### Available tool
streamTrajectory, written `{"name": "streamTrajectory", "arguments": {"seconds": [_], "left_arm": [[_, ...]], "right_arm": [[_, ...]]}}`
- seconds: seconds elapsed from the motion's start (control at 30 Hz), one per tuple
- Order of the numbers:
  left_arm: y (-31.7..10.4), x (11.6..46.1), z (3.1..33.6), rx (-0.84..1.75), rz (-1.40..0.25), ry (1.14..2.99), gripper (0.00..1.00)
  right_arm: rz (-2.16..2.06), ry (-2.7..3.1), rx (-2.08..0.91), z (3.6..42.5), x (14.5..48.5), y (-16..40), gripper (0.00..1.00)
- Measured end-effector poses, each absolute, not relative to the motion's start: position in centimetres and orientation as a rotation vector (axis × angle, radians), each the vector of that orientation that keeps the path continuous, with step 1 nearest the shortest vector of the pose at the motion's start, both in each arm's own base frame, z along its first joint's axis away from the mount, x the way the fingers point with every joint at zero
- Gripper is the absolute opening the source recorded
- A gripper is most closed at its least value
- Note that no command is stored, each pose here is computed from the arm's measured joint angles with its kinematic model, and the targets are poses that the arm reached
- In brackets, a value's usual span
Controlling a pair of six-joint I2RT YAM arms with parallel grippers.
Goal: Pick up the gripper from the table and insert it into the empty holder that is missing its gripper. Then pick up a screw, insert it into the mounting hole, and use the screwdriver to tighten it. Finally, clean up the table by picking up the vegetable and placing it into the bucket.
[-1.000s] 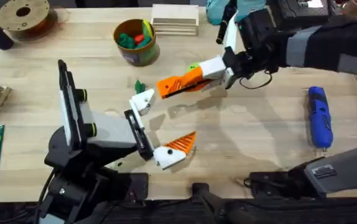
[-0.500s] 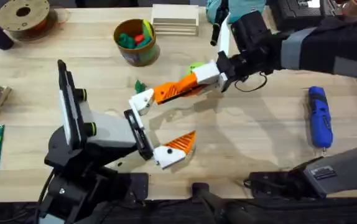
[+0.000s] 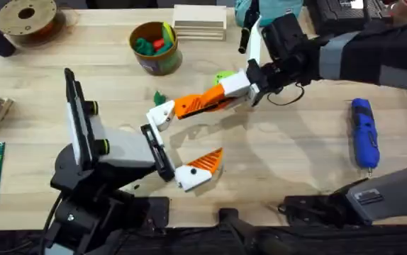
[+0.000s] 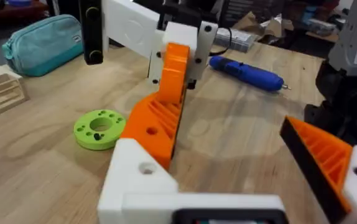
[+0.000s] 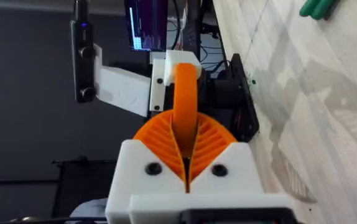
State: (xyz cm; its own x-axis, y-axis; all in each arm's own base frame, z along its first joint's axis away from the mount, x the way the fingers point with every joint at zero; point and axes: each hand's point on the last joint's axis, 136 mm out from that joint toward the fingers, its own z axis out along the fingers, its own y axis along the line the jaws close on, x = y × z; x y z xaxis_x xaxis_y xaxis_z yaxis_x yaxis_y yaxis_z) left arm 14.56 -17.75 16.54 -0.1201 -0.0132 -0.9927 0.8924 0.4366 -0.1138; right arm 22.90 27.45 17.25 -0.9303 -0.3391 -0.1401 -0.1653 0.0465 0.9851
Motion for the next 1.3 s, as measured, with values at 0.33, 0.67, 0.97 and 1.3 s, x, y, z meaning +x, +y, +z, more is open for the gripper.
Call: {"name": "streamTrajectory", "arguments": {"seconds": [0.33, 0.67, 0.97, 1.3], "left_arm": [[-17.8, 14.4, 16.5, 0.827, -0.953, 1.485, 0.987], [-17.8, 14.4, 16.5, 0.827, -0.953, 1.485, 0.987], [-17.8, 14.4, 16.5, 0.827, -0.953, 1.484, 0.987], [-17.8, 14.4, 16.5, 0.827, -0.953, 1.485, 0.987]], "right_arm": [[-2.023, -2.201, 0.383, 16.9, 23.6, 24.8, 0.018], [-1.895, -2.243, 0.136, 16.5, 20.6, 19.9, 0.018], [-1.994, -2.285, 0.633, 15.7, 19.9, 22.6, 0.017], [-2.111, -2.158, 0.822, 17.0, 20.9, 27.2, 0.017]]}}
